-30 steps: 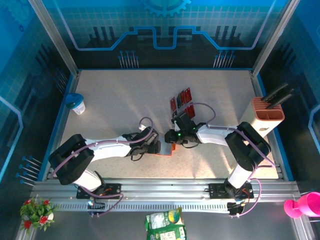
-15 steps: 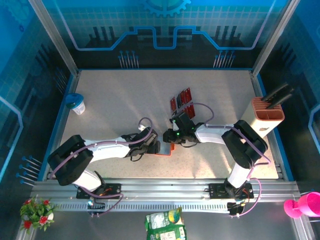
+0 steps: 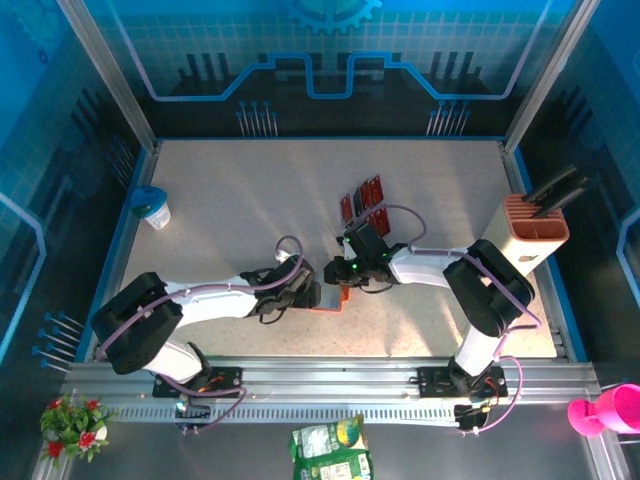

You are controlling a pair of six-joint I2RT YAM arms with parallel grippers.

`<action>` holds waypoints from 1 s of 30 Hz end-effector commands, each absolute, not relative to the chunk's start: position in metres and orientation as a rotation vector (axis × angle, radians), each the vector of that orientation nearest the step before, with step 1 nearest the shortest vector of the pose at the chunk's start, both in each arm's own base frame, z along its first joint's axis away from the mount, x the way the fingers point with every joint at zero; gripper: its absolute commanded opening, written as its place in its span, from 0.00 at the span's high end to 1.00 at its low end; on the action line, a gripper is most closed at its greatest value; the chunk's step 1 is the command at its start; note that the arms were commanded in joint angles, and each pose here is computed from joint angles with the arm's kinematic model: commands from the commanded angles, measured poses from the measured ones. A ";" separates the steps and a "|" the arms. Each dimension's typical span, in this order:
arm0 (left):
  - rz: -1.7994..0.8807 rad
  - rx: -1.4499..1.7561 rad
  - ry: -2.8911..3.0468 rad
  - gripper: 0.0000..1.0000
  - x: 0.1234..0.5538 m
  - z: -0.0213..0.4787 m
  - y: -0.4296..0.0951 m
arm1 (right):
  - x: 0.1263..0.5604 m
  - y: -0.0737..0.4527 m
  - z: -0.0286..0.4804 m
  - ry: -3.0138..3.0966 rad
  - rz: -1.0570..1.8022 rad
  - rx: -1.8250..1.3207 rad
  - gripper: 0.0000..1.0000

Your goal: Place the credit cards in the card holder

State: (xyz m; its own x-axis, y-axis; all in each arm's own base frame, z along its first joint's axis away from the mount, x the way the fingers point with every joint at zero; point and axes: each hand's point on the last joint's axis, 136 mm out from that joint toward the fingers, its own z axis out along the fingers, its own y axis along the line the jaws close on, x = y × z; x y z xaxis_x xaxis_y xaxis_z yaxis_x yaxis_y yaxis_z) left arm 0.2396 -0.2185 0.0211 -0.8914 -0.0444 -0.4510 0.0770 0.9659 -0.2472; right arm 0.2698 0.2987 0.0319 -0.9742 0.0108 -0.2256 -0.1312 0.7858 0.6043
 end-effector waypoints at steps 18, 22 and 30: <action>-0.509 -0.261 2.420 0.01 0.237 0.086 -0.170 | 0.267 0.356 0.091 2.686 1.075 -0.199 0.49; -0.503 -0.287 2.401 0.01 0.236 0.091 -0.159 | 0.271 0.375 0.081 2.703 1.068 -0.218 0.49; -0.478 -0.333 2.404 0.01 0.230 0.086 -0.144 | 0.277 0.396 0.059 2.732 1.052 -0.202 0.49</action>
